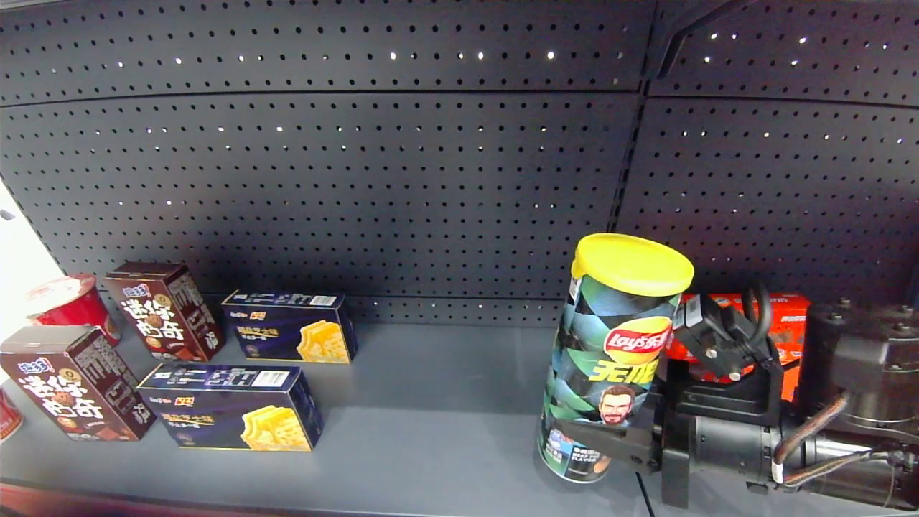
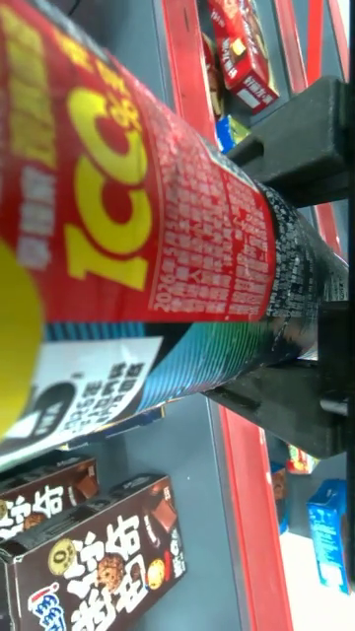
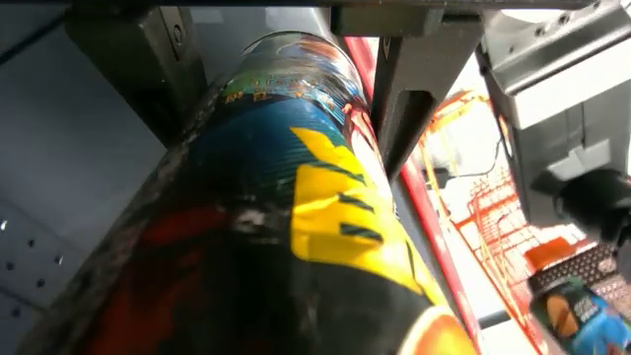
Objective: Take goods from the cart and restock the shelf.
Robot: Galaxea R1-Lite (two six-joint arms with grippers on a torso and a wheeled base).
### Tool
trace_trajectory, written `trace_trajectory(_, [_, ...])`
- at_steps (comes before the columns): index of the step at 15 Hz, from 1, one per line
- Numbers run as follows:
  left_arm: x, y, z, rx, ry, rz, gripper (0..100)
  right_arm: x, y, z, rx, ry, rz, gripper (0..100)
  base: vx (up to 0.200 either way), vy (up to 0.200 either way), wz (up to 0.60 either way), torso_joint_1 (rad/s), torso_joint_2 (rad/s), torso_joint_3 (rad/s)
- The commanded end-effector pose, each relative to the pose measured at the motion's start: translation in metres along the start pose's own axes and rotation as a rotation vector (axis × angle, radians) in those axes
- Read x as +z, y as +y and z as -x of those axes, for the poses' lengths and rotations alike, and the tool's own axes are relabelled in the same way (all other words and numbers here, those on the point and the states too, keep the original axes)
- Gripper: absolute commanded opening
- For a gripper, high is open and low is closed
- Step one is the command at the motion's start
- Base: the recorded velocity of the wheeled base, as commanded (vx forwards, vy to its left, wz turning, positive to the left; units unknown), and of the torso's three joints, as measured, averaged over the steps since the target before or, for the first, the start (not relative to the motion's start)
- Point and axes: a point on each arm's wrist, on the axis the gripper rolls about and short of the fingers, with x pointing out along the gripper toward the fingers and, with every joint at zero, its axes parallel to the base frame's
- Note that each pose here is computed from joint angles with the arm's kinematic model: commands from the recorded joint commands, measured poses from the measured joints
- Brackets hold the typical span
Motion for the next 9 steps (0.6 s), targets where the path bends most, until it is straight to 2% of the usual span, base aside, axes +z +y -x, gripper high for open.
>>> trace_trajectory(1, [0.004,0.000,0.002,0.005,-0.019,-0.001,0,-0.006,0.003,0.007,0.000,0.011,-0.005,0,0.000,0.000,0.00,0.000,0.00,0.000])
trace_trajectory(9, [0.011,0.000,0.003,0.007,-0.036,-0.004,0,-0.035,-0.012,-0.005,-0.037,0.060,-0.028,0,0.000,0.000,0.00,0.000,0.00,0.000])
